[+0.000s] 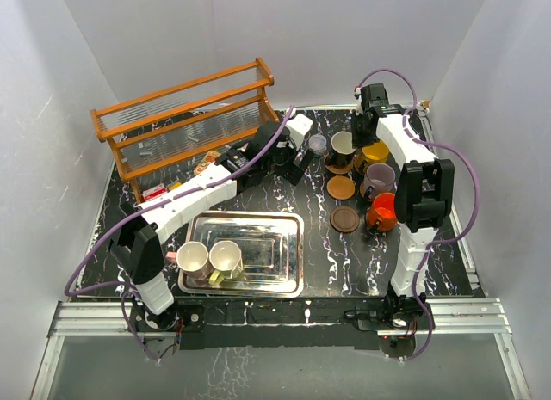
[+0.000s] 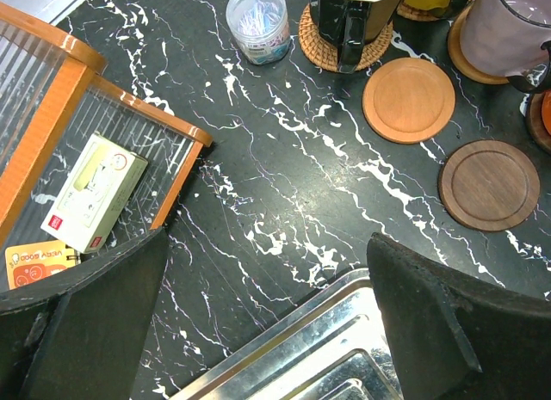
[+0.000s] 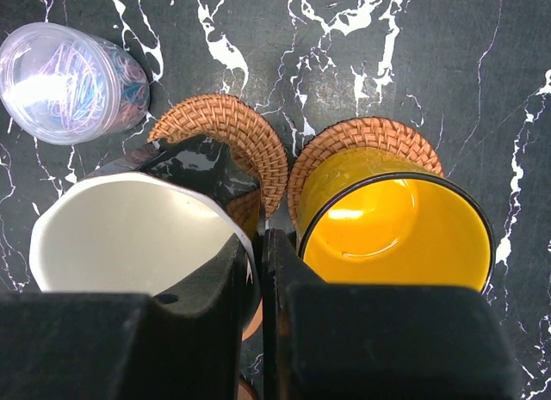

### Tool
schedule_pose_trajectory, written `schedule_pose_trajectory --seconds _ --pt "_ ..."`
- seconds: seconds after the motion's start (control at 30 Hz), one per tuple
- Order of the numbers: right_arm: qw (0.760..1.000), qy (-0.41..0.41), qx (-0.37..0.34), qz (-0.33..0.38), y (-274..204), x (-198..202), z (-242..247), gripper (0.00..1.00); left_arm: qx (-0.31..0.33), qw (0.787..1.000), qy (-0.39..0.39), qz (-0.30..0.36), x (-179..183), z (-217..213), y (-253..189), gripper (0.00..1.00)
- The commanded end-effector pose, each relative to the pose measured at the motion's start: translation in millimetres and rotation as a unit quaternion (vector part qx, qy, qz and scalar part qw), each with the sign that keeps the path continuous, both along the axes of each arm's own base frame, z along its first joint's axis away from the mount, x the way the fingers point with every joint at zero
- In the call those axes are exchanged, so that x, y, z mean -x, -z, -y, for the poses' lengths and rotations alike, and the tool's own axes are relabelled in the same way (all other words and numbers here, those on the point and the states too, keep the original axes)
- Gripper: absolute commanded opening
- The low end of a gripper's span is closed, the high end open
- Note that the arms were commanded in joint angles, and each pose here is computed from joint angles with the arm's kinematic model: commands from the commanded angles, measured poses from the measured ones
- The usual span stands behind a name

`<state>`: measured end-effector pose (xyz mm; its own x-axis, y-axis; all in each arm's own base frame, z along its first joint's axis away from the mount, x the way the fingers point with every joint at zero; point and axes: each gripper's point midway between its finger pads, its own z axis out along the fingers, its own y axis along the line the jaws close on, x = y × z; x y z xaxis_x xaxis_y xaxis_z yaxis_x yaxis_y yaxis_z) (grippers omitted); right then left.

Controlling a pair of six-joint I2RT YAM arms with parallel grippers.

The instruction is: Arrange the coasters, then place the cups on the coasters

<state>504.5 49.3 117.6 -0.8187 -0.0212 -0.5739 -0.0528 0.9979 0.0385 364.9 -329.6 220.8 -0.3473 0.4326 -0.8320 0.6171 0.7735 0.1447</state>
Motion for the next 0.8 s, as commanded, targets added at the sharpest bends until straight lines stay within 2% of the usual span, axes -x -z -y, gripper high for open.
schedule_pose_trajectory --seconds 0.0,0.53,0.77 --pt "0.998 -0.006 -0.01 0.065 -40 -26 -3 0.0 0.018 1.0 0.005 0.018 4 -5 -24 0.99" --pt "0.999 -0.014 -0.008 0.045 -25 -32 -4 0.2 0.015 1.0 0.004 0.018 3 -6 -23 0.99" --pt "0.999 -0.013 -0.003 0.053 -36 -35 -2 0.3 -0.001 1.0 0.015 0.025 4 -8 -22 0.99"
